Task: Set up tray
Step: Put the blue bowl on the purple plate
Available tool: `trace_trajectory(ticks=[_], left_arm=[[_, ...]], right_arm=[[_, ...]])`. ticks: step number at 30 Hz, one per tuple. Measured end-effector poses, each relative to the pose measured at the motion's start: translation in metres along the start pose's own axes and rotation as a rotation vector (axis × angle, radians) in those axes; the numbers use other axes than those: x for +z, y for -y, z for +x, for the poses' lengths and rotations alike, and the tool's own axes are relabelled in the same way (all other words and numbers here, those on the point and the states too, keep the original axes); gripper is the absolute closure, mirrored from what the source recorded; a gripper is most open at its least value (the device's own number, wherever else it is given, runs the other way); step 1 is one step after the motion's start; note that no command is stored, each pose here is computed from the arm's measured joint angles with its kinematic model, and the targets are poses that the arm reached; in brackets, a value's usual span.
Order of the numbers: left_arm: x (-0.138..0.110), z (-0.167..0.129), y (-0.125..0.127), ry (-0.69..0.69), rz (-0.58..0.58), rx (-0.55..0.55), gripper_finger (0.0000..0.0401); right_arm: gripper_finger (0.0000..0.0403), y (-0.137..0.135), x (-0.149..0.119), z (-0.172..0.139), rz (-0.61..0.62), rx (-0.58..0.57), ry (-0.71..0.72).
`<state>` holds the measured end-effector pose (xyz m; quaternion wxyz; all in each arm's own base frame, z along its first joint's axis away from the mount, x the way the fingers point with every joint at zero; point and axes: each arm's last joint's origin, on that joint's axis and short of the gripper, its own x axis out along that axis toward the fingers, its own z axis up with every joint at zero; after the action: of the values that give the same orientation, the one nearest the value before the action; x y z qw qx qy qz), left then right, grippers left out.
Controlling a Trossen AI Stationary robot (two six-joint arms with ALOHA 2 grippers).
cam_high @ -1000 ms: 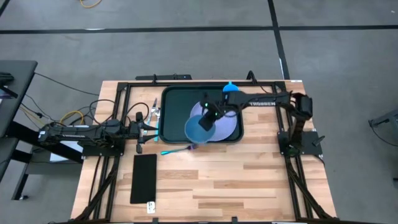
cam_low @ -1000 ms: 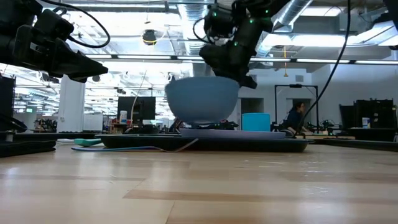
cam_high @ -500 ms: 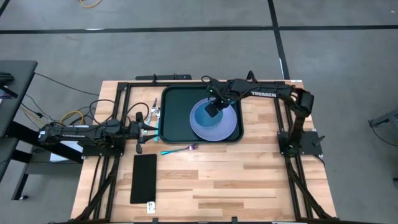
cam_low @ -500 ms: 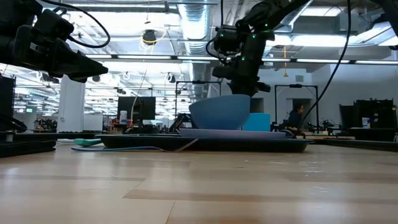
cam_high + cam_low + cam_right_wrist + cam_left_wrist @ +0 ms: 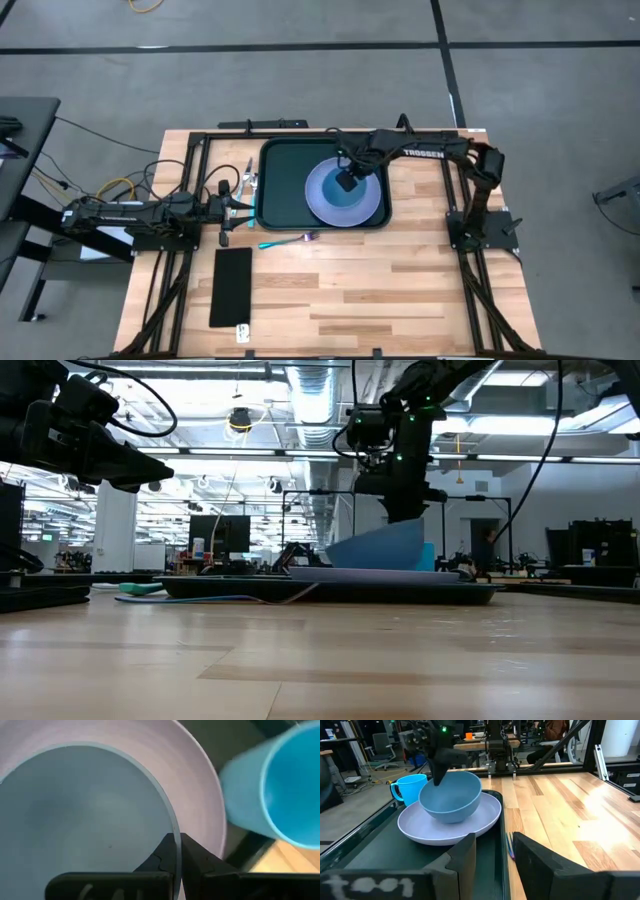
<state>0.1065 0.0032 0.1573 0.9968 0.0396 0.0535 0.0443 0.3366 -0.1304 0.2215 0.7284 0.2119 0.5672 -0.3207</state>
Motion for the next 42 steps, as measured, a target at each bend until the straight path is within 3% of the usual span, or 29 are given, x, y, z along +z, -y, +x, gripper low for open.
trace_trajectory(ticks=[5, 12, 17, 25, 32, 42], left_arm=[[0.0, 0.0, 0.0, 0.0, 0.0, 0.0, 0.028], [0.0, 0.0, 0.0, 0.0, 0.0, 0.0, 0.028], [0.0, 0.0, 0.0, 0.0, 0.0, 0.0, 0.028], [0.0, 0.0, 0.0, 0.0, 0.0, 0.0, 0.028], [0.0, 0.0, 0.0, 0.0, 0.0, 0.0, 0.028], [0.0, 0.0, 0.0, 0.0, 0.0, 0.0, 0.028]], right_arm=[[0.0401, -0.005, 0.005, -0.018, -0.004, 0.075, 0.12], [0.0401, 0.004, 0.005, -0.018, 0.016, 0.062, 0.112], [0.0402, 0.01, -0.021, 0.01, 0.048, 0.069, 0.075], [0.0402, 0.025, -0.027, -0.005, 0.134, 0.197, 0.25], [0.0402, 0.035, -0.026, -0.005, 0.142, 0.223, 0.22], [0.0401, 0.028, -0.026, 0.023, 0.115, 0.197, 0.136]])
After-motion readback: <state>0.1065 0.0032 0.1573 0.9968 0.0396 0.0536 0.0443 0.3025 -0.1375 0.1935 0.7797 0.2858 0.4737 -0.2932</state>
